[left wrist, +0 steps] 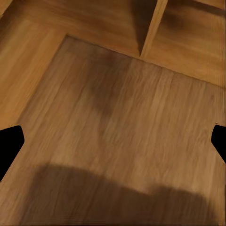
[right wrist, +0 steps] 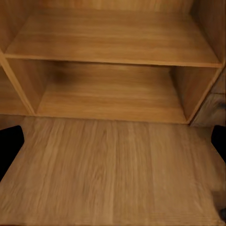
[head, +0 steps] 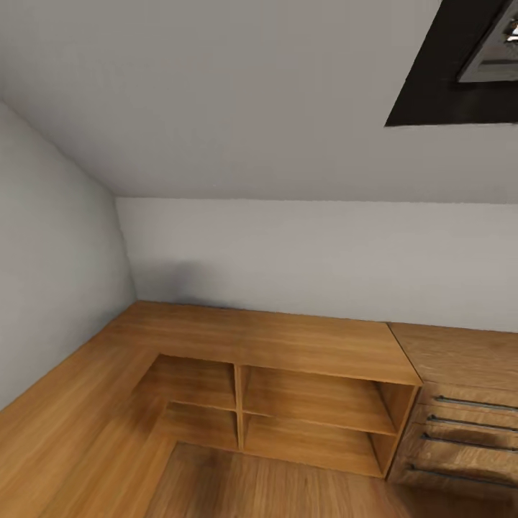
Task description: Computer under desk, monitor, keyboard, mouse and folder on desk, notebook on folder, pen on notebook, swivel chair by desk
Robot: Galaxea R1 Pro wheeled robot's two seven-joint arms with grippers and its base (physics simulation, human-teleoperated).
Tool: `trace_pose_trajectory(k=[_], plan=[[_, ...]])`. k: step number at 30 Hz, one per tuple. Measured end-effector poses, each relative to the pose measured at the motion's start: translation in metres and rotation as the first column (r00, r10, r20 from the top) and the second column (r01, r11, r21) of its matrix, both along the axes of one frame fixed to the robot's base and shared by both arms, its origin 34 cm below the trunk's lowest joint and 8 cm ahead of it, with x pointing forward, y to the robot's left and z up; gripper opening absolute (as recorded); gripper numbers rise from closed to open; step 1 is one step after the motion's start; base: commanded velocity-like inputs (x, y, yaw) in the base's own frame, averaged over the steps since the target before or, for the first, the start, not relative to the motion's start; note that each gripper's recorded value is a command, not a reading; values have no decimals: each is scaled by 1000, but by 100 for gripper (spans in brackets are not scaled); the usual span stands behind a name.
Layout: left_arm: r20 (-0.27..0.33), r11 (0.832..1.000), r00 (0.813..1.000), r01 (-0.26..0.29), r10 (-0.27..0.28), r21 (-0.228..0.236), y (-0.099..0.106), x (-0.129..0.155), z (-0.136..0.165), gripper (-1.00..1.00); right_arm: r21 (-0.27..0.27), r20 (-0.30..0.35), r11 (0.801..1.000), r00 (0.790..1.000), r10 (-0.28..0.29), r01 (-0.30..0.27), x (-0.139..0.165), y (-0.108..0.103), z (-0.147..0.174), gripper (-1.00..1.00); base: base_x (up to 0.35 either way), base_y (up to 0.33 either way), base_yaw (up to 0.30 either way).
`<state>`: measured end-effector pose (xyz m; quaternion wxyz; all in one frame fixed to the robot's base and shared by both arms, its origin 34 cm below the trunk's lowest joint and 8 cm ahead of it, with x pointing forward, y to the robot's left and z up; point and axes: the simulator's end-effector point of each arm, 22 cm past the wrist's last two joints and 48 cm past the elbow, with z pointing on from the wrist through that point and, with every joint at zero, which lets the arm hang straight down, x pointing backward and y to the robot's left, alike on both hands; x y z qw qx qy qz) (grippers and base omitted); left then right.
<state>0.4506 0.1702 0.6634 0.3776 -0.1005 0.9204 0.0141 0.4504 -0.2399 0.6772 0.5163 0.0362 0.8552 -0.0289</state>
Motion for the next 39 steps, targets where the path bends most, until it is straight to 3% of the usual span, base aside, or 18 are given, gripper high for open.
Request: trace_pose_trajectory(k=[7,23,39], plan=[[0,1000,1000,1,-1,0,0,0,0,100,0,0,1000,1000,0,0,0,0,0,100,-204,0,-291],[0,1000,1000,0,0,0,0,0,0,100,-1,1,1000,1000,0,0,0,0,0,100,-10,0,-291],[2,1000,1000,-1,1,0,1,0,1,100,0,0,1000,1000,0,0,0,0,0,100,110,105,-291]])
